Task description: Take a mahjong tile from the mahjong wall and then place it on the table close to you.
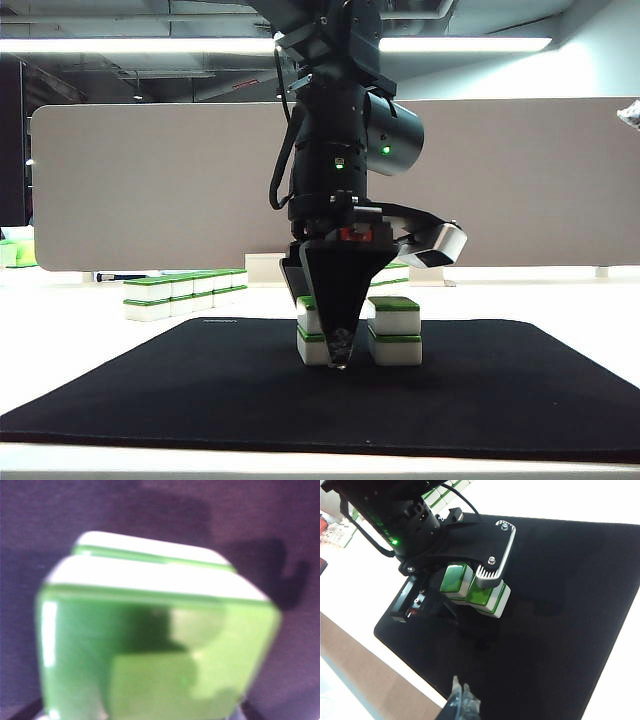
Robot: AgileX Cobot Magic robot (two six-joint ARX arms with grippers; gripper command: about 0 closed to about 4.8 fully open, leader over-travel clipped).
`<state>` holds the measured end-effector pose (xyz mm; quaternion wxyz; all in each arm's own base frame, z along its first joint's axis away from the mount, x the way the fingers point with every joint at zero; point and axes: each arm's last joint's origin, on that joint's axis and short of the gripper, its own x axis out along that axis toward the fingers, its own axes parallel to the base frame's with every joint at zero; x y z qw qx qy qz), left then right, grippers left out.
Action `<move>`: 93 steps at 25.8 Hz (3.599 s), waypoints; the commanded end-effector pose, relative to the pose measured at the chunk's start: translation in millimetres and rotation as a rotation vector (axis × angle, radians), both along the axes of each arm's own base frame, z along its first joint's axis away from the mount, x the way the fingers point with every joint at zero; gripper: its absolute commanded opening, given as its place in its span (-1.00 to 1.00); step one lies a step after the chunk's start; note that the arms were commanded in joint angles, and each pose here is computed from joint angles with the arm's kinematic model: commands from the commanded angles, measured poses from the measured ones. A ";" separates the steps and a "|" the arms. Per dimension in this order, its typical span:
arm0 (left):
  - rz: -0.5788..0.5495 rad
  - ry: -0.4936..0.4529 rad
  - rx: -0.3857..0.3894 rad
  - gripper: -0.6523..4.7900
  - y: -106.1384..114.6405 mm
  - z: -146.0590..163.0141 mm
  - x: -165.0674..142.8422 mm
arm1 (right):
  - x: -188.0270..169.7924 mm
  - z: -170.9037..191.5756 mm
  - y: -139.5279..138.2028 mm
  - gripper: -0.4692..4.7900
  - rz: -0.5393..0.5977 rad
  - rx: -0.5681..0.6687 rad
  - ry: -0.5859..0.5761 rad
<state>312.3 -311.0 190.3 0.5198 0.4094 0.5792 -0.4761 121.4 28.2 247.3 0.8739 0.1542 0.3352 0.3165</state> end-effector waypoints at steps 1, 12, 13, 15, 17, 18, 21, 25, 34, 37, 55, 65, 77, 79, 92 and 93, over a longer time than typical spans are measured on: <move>-0.011 -0.019 0.002 0.72 -4.4 3.0 0.5 | 0.6 3.4 0.1 -0.83 0.003 0.002 -0.024; -0.006 -0.110 0.044 0.72 -2.8 32.7 2.7 | 0.5 3.3 0.1 -0.83 0.003 0.002 -0.023; -0.001 -0.117 0.035 0.72 -2.1 36.3 2.2 | 0.5 3.3 0.1 -0.83 0.003 0.002 -0.023; 0.017 -0.128 0.029 0.71 -0.9 42.3 0.9 | 0.5 3.3 0.1 -0.83 0.003 0.002 -0.023; 0.051 -0.172 0.024 0.69 3.1 57.2 -2.0 | 0.5 3.3 0.1 -0.83 0.003 0.002 -0.023; 0.055 -0.214 0.028 0.57 6.6 68.3 -4.2 | 0.5 3.3 0.1 -0.83 0.003 0.002 -0.023; 0.093 -0.359 0.039 0.22 20.2 105.7 -13.0 | 0.6 3.4 0.1 -0.83 0.003 0.002 -0.024; 0.136 -0.450 -0.026 -0.51 39.6 148.5 -27.2 | 0.6 3.5 0.1 -0.83 0.002 0.002 -0.025; 0.350 -0.570 -0.162 -0.58 85.2 205.9 -39.9 | 0.6 3.5 0.0 -0.82 0.002 0.002 -0.025; 0.375 -0.596 -0.186 -0.58 97.6 218.7 -44.9 | 0.6 3.5 0.0 -0.82 0.002 0.002 -0.025; 0.503 -0.826 -0.174 -0.58 133.0 262.3 -75.7 | 0.7 3.5 0.0 -0.83 0.001 0.002 -0.025; 0.521 -0.838 -0.181 -0.58 135.9 263.0 -71.9 | 0.7 3.5 0.0 -0.82 0.001 0.002 -0.025; 0.756 -1.047 -0.540 -0.57 185.9 263.9 -46.8 | 0.7 3.4 0.0 -0.83 0.001 0.002 -0.025; 0.777 -1.065 -0.541 -0.57 195.0 257.3 -50.3 | 0.7 3.4 0.1 -0.82 0.003 0.002 -0.025; 0.967 -1.131 -0.605 -0.57 272.0 182.2 -107.0 | 0.6 3.5 0.1 -0.82 0.003 0.002 -0.025; 0.982 -1.137 -0.600 -0.57 276.3 172.4 -113.5 | 0.6 3.5 0.0 -0.82 0.002 0.002 -0.025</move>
